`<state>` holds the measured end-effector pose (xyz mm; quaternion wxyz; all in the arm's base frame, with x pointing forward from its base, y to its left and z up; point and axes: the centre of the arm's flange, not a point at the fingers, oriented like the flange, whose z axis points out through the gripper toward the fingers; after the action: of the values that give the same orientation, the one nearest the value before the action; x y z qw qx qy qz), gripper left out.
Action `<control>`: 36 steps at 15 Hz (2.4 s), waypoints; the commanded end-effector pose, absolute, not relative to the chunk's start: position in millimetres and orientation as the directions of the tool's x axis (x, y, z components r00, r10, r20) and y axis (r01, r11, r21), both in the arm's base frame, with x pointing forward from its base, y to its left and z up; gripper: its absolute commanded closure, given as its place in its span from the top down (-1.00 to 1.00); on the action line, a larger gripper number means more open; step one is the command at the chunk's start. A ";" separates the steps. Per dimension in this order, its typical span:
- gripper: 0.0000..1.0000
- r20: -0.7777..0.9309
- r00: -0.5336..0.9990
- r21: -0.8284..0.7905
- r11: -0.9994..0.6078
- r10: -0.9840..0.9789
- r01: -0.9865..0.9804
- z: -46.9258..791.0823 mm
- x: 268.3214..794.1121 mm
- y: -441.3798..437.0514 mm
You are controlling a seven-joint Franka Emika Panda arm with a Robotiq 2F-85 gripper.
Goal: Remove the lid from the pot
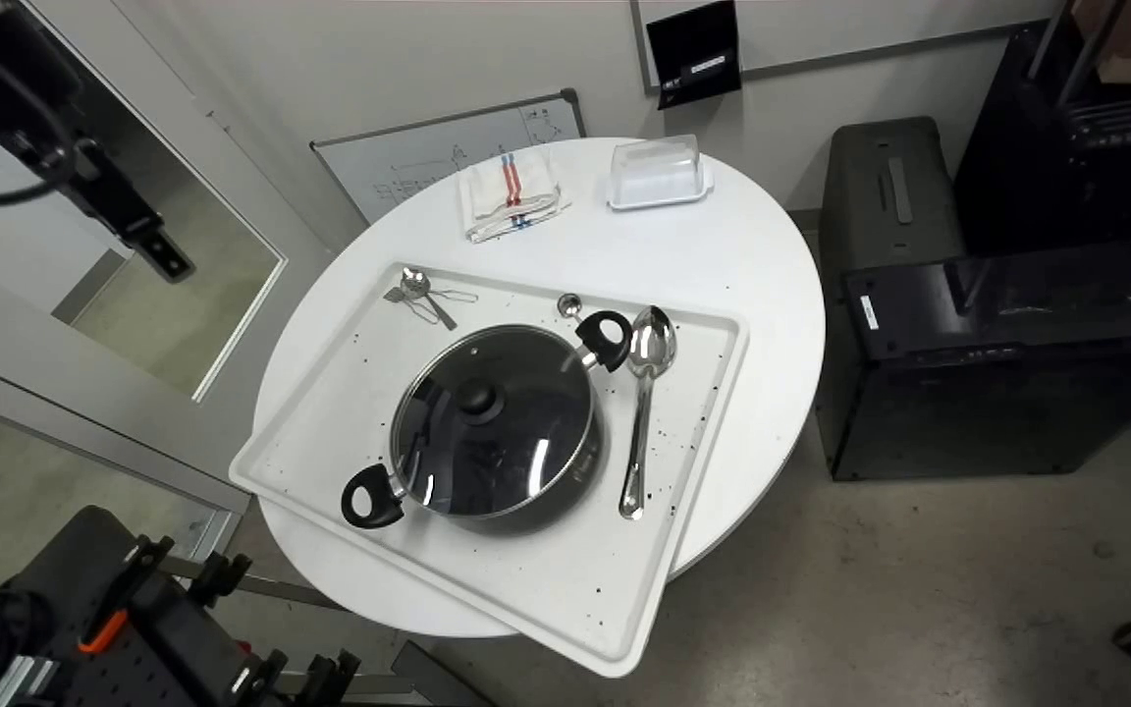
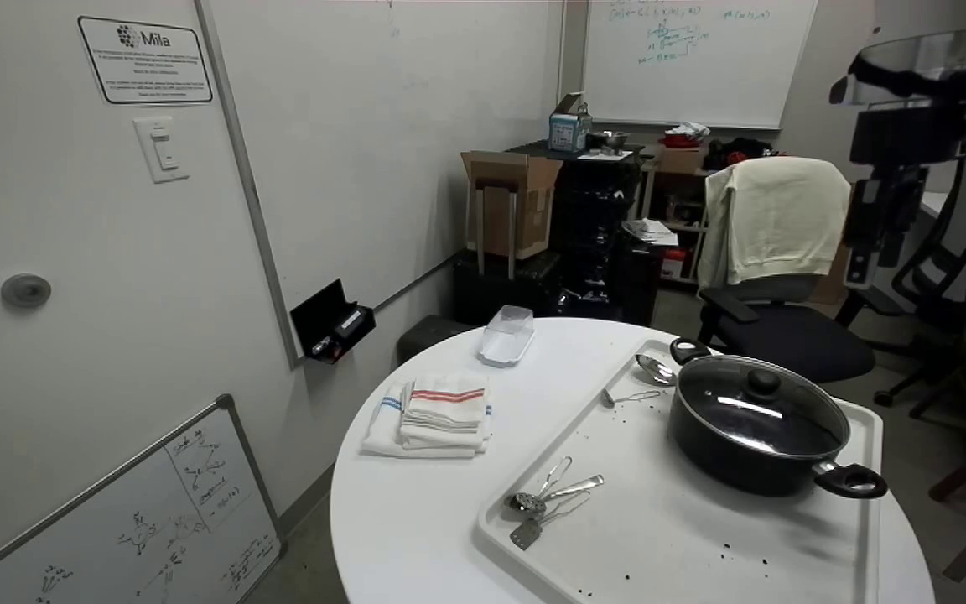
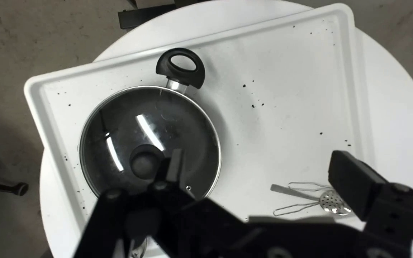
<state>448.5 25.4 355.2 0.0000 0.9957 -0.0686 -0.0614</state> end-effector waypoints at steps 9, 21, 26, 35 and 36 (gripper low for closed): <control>1.00 -0.101 0.980 -0.014 -0.985 -0.172 -0.174 247.5 482.2 -60.0; 1.00 -0.026 0.971 0.006 -0.971 -0.239 -0.239 167.1 514.0 -100.5; 1.00 -0.034 0.969 0.015 -0.970 -0.245 -0.244 141.5 520.8 -102.1; 1.00 -0.037 0.973 0.033 -0.973 -0.228 -0.227 117.4 520.7 -97.6; 1.00 -0.039 0.973 0.034 -0.974 -0.226 -0.224 115.7 519.5 -96.5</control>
<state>516.3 -98.4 122.4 0.0095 0.9924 -0.1187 -0.0303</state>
